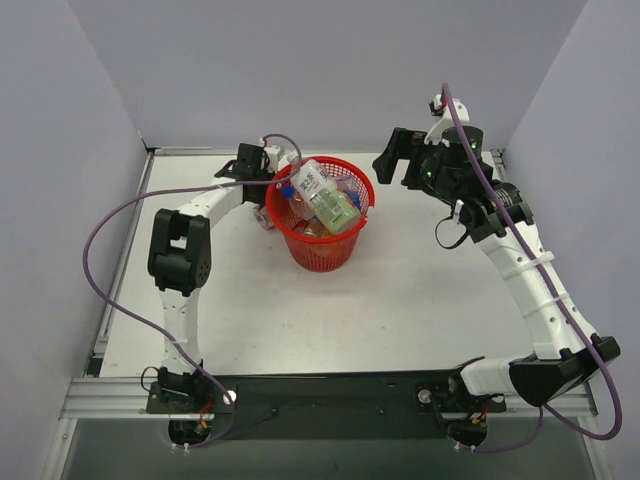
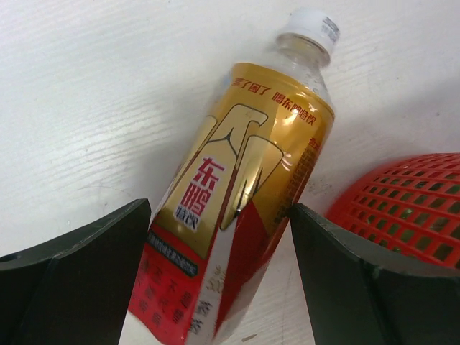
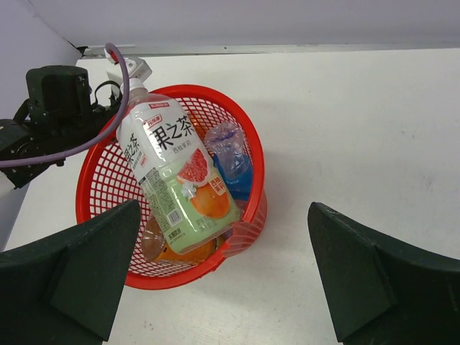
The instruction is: Put the plastic bottles in the bin
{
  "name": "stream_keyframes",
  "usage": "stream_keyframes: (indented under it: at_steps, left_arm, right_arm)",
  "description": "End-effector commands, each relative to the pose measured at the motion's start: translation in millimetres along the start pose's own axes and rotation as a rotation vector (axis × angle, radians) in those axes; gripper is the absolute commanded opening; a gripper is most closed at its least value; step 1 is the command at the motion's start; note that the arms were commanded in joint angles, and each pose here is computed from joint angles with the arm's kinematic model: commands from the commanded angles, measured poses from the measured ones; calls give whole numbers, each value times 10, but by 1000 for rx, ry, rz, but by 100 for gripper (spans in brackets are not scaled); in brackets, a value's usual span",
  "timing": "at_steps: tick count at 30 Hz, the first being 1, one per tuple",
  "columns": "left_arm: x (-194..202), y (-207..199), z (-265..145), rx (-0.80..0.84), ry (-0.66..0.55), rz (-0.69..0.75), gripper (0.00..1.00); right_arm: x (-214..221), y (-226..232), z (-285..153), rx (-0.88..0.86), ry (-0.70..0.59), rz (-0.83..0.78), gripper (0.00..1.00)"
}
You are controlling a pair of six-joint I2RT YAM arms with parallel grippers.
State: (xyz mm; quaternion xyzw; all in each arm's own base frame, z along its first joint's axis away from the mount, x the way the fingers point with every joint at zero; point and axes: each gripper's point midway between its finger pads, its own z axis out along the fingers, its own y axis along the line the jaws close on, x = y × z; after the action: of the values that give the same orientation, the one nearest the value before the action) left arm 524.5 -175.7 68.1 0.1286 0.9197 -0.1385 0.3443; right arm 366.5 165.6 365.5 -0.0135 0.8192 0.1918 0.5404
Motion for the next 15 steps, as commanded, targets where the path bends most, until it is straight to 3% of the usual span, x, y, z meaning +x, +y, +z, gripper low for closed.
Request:
stream_keyframes:
  at_steps: [1, 8, 10, 11, 15]
  left_arm:
    - [293, 205, -66, -113, 105, 11, 89]
    - [401, 270, -68, -151, 134, -28, 82]
    - [399, 289, -96, -158, 131, -44, 76]
    - [426, 285, -106, -159, 135, -52, 72]
    - [356, 317, -247, -176, 107, -89, 39]
  right_arm:
    - [-74, 30, -110, -22, -30, -1, 95]
    - [-76, 29, -116, -22, -28, 2, 95]
    - [-67, 32, -117, -22, -25, 2, 95]
    - [-61, 30, -115, -22, -23, 1, 95]
    - [-55, 34, -119, -22, -20, 10, 95]
